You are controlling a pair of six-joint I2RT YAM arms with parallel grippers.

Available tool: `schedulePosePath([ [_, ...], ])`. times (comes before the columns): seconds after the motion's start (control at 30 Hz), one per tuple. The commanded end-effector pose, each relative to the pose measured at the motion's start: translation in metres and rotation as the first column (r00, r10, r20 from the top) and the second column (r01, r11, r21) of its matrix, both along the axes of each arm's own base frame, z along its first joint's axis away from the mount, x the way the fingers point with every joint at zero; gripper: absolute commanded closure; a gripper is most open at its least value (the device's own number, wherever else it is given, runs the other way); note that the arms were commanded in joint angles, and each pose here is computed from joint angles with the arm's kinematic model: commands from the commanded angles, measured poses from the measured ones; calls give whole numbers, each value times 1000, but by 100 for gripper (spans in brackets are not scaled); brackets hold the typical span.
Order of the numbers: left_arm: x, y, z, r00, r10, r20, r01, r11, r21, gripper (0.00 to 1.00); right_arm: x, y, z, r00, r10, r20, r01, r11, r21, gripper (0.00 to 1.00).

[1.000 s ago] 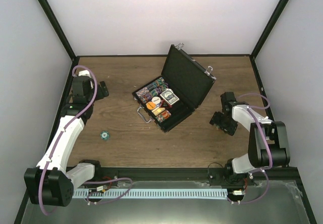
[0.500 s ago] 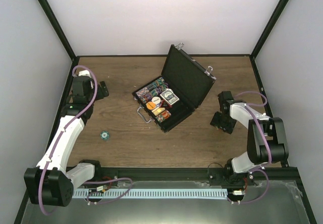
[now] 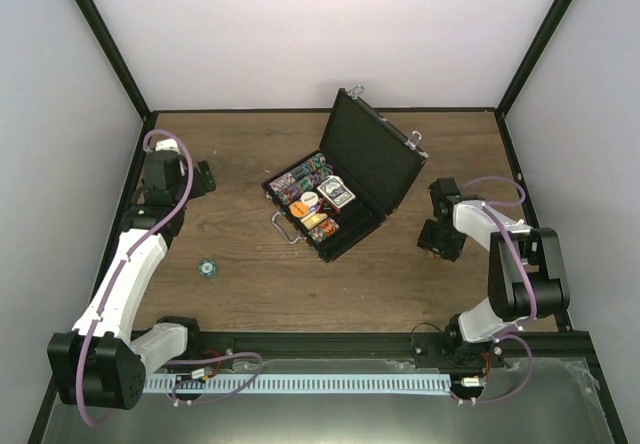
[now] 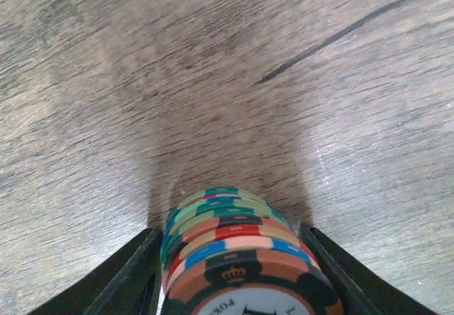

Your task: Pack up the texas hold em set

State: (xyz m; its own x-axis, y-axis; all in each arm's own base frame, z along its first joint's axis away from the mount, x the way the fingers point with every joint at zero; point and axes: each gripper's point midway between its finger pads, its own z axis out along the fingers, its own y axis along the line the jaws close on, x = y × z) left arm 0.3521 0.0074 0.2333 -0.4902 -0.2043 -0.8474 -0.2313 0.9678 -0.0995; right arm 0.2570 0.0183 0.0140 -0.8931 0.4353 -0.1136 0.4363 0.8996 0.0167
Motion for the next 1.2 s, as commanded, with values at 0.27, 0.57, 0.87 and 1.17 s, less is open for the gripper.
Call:
schedulePosePath([
  [0.27,-1,0,6,1000,-2,20,2,1000,10,0,-11,33,-28,995,82,-60,-75,991,115,56],
  [0.57,-2,-1,7,1000,-3,22,3,1000,9,0,-4,46,-25,989,144,-31,-137,978,159,69],
  [0.87,-2,-1,7,1000,-3,23,3,1000,8,0,5,58,-9,980,201,9,-200,965,169,73],
  [1.17,-2,-2,8,1000,-7,26,7,1000,4,0,9,73,12,962,271,25,-272,955,118,73],
])
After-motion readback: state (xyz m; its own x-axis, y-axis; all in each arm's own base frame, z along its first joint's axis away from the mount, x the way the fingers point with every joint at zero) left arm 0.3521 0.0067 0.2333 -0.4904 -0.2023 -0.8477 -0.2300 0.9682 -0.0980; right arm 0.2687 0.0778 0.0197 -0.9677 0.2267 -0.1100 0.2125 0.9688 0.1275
